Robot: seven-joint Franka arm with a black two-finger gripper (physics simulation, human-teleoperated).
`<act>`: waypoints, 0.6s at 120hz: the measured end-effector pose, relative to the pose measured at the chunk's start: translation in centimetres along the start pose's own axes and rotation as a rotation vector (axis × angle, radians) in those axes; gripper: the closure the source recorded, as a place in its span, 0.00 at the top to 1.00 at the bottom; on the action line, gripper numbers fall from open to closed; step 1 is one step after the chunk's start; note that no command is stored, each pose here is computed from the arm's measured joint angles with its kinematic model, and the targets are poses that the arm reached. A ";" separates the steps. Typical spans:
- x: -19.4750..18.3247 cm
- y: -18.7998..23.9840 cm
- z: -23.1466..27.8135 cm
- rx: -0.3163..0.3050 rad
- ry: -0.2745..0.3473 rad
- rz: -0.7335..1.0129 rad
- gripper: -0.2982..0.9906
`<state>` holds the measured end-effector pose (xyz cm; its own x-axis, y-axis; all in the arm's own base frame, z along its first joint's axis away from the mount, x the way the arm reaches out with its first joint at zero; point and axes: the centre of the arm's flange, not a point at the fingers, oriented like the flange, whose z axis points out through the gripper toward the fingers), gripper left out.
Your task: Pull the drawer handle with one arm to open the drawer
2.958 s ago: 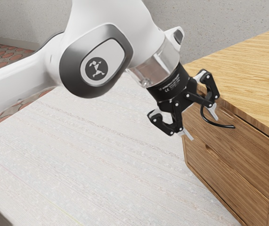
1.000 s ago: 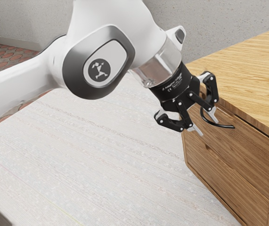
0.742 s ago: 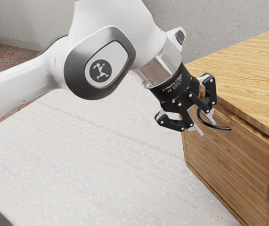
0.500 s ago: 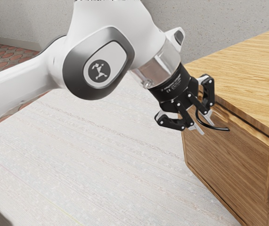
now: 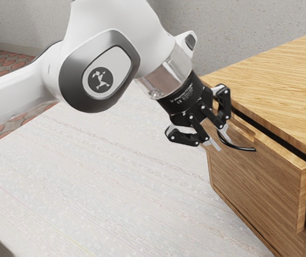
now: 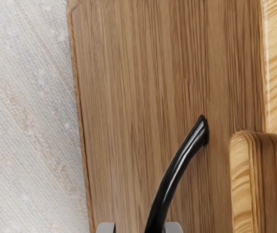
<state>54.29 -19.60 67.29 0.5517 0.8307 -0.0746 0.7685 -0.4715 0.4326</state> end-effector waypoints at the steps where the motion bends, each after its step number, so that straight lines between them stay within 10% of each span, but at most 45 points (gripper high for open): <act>1: 0.0 0.0 -0.1 -0.001 0.001 -0.001 0.26; 72: -0.5 -1.0 -0.7 0.002 0.000 -0.001 0.26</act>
<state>53.06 -19.32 67.49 0.5506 0.8314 -0.0751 0.7699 -0.4710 0.4305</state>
